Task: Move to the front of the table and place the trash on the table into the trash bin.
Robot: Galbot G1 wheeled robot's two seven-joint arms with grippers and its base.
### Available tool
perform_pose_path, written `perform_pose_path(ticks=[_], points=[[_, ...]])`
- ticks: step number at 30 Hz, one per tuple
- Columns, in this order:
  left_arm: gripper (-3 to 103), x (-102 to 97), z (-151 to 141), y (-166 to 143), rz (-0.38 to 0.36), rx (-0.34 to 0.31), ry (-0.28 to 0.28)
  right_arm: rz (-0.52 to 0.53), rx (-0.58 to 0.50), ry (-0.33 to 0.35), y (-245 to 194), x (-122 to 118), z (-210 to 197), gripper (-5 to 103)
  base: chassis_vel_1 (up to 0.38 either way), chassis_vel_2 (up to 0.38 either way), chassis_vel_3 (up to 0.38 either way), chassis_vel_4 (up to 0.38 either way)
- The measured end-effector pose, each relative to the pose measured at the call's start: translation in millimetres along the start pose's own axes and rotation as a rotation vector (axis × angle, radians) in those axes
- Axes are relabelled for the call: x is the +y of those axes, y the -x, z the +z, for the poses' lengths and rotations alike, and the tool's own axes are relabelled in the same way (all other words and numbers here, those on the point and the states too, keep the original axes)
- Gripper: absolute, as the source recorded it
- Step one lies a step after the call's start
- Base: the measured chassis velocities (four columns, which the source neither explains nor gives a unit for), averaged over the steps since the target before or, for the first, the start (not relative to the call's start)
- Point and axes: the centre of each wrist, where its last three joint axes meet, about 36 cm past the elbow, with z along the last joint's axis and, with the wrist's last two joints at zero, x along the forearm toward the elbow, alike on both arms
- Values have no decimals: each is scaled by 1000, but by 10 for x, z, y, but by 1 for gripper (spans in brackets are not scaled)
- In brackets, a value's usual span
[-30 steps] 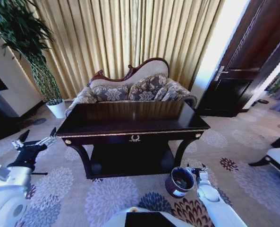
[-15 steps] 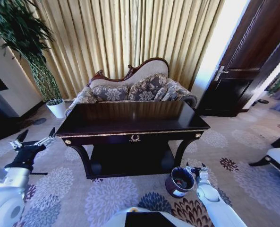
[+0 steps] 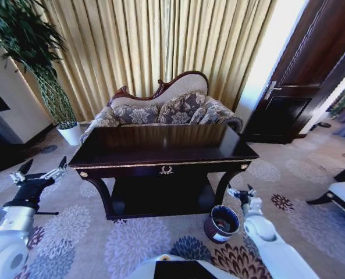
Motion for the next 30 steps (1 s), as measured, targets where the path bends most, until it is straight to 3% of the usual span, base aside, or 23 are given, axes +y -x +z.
perform_pose_path(ticks=[1, 5, 13, 30], points=[[100, 0, 0, 0, 0, 0, 0, 0, 0, 0, 0, 0, 0, 100, 0, 0, 0, 0], [100, 71, 37, -12, -16, -26, -2, -90, -72, 88, -353, 172, -637, 100, 0, 0, 0, 0], [100, 158, -94, -70, 18, -43, 0, -239, -115, 147, -780, 418, -1327, 100, 0, 0, 0, 0], [100, 89, -228, -107, 72, -25, -38, -273, -147, 116, -986, 514, -1570, 100, 0, 0, 0, 0]])
